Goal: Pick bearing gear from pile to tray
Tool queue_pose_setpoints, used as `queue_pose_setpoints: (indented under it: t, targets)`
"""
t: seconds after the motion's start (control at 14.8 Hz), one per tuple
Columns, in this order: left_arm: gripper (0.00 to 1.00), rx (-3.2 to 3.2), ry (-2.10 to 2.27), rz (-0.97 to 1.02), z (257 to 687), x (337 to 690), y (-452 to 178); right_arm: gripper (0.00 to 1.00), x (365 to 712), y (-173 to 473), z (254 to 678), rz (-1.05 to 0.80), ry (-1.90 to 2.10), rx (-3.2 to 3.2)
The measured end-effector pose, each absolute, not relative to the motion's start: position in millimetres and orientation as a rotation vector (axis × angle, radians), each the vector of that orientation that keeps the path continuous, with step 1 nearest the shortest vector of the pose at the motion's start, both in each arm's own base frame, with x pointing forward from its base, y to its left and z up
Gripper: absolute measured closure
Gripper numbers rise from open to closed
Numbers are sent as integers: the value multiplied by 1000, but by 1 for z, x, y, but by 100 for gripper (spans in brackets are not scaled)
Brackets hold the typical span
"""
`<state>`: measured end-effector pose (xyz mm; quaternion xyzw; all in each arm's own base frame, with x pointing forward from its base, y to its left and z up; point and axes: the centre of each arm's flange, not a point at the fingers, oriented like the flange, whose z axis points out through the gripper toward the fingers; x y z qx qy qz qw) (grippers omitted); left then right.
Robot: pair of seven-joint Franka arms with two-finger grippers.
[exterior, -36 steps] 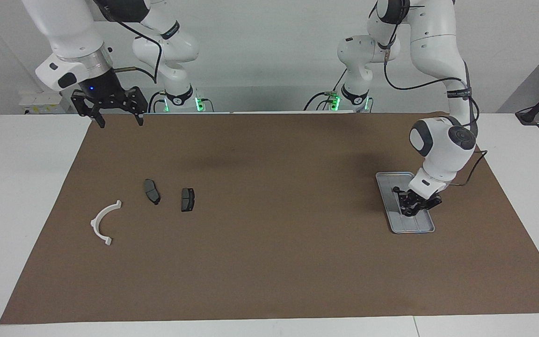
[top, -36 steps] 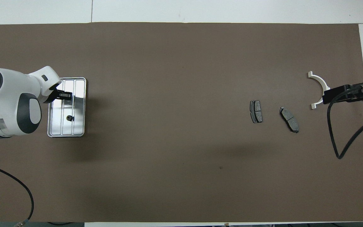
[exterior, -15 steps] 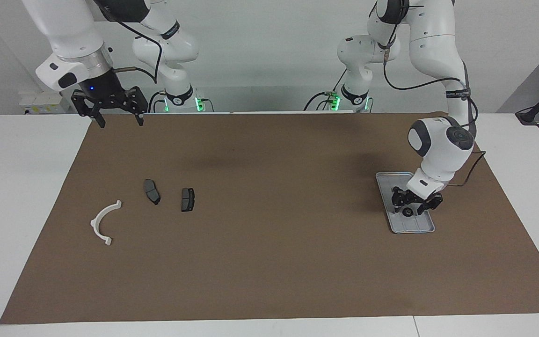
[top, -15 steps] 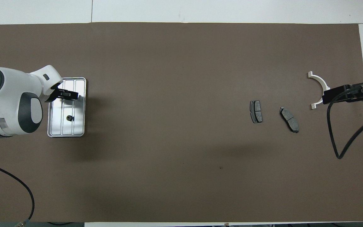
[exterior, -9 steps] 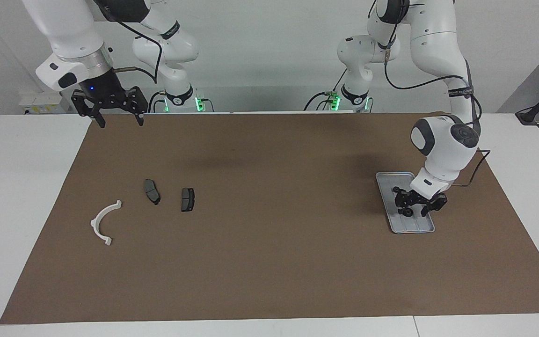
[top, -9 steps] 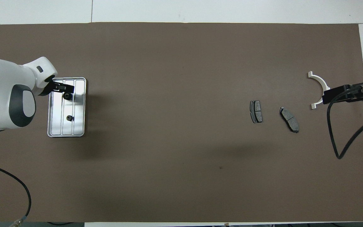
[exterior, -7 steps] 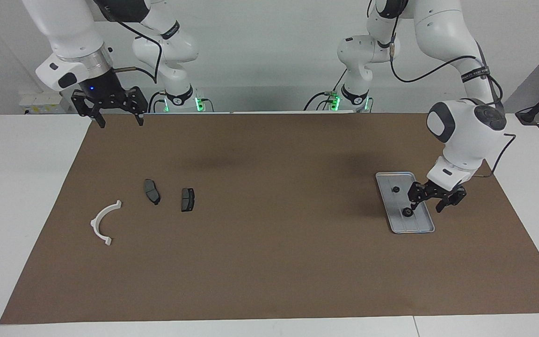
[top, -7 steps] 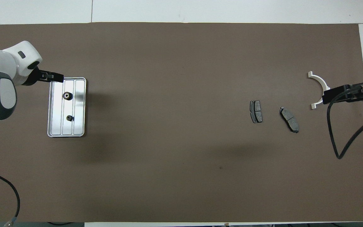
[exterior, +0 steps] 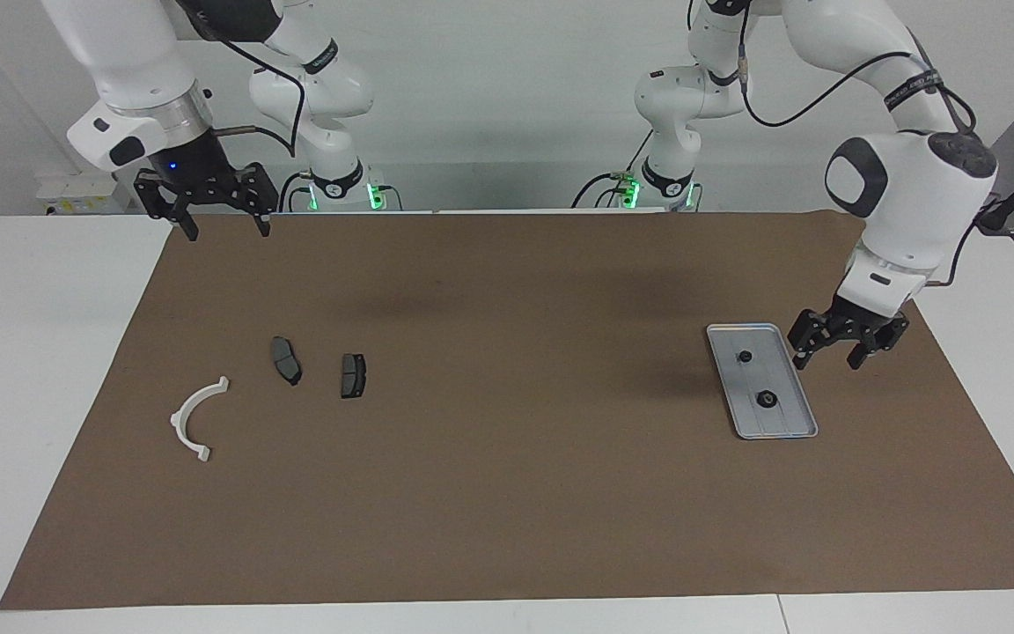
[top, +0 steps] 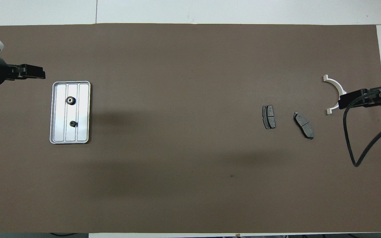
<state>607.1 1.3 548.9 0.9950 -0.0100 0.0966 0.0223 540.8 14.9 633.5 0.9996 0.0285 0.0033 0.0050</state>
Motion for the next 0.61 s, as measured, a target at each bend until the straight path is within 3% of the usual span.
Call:
queue_pose_setpoints:
  t: [0.27,0.61]
  targets:
    - [0,3071,-24,211,589,574,1,0,541,15,633,10,89,3130]
    - [0,3072,-54,149,602,556,-10,0,541,15,633,10,89,3130]
